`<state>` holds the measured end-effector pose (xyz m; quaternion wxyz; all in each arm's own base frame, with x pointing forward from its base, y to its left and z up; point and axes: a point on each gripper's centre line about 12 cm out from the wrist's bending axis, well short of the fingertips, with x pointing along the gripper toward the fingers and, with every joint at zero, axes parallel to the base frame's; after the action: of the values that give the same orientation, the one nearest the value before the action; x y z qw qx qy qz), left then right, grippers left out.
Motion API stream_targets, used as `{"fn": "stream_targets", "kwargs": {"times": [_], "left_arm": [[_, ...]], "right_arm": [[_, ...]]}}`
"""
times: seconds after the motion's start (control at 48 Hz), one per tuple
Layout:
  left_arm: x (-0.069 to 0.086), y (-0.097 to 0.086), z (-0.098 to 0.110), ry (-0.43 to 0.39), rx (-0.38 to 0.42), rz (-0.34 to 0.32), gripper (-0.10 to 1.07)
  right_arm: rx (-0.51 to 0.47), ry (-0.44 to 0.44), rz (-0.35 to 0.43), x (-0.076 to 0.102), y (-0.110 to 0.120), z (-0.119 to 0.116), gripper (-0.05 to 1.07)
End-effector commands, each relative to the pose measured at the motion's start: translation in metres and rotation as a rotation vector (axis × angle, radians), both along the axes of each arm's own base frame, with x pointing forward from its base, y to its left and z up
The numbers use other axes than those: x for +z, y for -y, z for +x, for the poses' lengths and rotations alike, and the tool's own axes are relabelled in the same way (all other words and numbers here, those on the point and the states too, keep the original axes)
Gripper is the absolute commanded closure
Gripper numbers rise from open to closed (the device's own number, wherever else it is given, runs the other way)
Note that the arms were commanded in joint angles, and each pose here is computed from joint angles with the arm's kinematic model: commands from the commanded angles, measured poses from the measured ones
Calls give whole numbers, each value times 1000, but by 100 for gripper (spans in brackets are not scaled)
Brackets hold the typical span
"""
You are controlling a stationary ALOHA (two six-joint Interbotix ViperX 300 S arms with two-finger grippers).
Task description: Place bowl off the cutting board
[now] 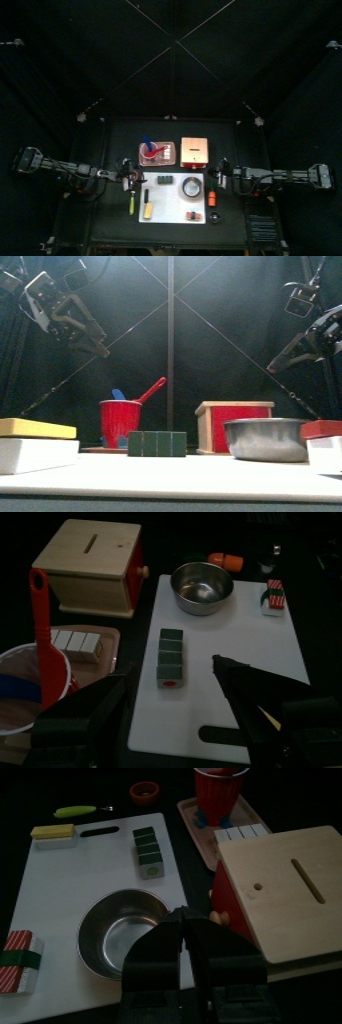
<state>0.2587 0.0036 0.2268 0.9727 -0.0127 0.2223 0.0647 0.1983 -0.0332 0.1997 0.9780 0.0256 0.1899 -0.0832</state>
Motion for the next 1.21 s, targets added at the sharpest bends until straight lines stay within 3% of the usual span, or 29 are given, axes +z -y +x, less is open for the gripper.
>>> {"fn": "stream_targets", "kwargs": {"times": [0.0,0.292,0.479,0.688,0.938,1.021,1.188], "left_arm": [[5,-2,2,13,4,7,3],[3,2,1,10,-13,-3,3],[3,0,1,8,-7,6,3],[-3,-3,-2,-8,1,20,3],[-3,-3,-2,-6,-13,51,3],[0,-4,0,1,-22,76,3],[5,-6,2,13,-26,102,3]], "right_arm": [[0,22,-8,8,1,4,102],[4,15,-1,8,0,5,102],[-69,-21,158,11,2,8,96],[-161,-61,388,8,1,9,66],[-240,-103,564,-2,-2,5,21],[-279,-131,612,-9,0,4,15],[-375,-187,733,-25,1,10,14]]}}
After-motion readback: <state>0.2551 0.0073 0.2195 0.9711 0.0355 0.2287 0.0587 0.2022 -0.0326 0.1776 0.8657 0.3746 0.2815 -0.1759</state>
